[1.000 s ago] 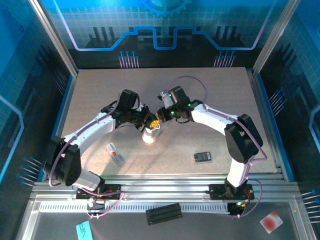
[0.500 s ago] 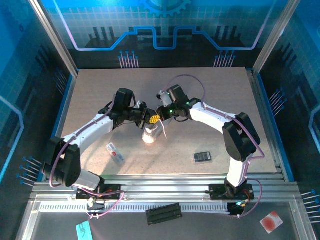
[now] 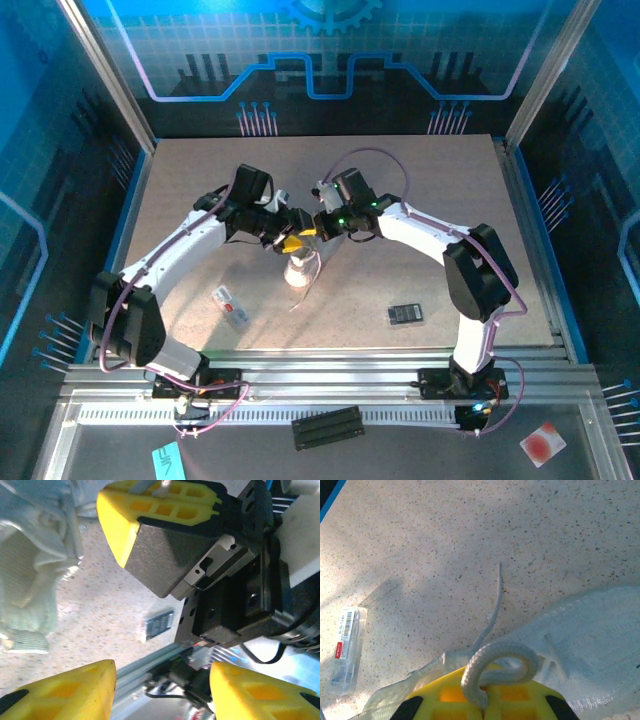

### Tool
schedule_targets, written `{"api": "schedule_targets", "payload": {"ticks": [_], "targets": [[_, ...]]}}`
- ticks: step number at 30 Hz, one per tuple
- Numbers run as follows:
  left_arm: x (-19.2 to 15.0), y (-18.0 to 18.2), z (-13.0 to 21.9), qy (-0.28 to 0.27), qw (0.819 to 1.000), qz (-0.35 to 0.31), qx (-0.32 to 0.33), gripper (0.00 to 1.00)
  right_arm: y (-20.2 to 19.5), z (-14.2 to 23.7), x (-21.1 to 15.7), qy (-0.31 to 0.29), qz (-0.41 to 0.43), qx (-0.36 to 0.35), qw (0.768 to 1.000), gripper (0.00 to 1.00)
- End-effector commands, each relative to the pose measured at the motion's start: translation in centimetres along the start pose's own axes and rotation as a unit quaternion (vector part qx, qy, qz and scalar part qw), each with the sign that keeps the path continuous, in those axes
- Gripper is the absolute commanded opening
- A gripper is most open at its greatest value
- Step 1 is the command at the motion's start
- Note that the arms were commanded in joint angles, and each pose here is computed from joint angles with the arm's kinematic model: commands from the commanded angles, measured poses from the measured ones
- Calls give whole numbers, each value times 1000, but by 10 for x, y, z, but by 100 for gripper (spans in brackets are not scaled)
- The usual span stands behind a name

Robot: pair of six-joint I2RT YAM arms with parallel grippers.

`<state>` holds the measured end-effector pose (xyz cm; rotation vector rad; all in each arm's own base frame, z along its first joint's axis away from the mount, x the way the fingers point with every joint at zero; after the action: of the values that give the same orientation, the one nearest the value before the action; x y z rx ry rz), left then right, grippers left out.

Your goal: Tie the shoes

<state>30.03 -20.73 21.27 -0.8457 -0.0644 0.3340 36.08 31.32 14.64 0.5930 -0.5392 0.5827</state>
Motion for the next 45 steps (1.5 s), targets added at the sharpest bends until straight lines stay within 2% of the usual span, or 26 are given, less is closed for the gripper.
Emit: {"api": "schedule_targets", "payload": {"ticks": [1,4,7,9,12,18,22,32,41,43,45], "targets": [[0,3,24,-39,986,-158,46,53,8,1,10,-9,11,19,1000,0],[12,3,38,-102,969,-223,38,52,16,3,13,-20,22,38,999,0],[31,9,50,-150,961,-234,-1,49,32,4,14,-44,68,64,995,0],[39,8,54,-165,952,-253,-50,47,41,5,13,-51,102,77,990,0],[54,10,56,-192,942,-267,-69,47,51,5,10,-55,147,90,983,0],[66,17,32,-159,940,-288,-89,46,58,6,8,-59,198,113,972,0],[66,16,18,-139,933,-304,-133,41,61,5,5,-54,212,128,967,0],[65,25,-3,-85,960,-221,-148,41,59,1,8,-48,203,121,970,0],[49,28,-13,-62,968,-196,-144,40,57,-1,7,-42,201,111,972,0],[48,29,-16,-60,969,-194,-141,37,58,-1,8,-42,201,112,972,0],[48,29,-16,-60,969,-193,-142,28,59,-1,7,-42,204,113,971,0]]}}
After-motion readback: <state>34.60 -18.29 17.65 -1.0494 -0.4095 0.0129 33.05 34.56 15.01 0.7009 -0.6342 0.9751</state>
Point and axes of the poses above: each hand's point on the last joint's axis, 136 mm out from that joint toward the fingers, its own z axis back along the fingers, its own y axis along the line the jaws close on, x = y × z, the point moved 3 cm from there along z, back along the fingers, and after that the axes turned 4 degrees about z, right-handed, at the moved point
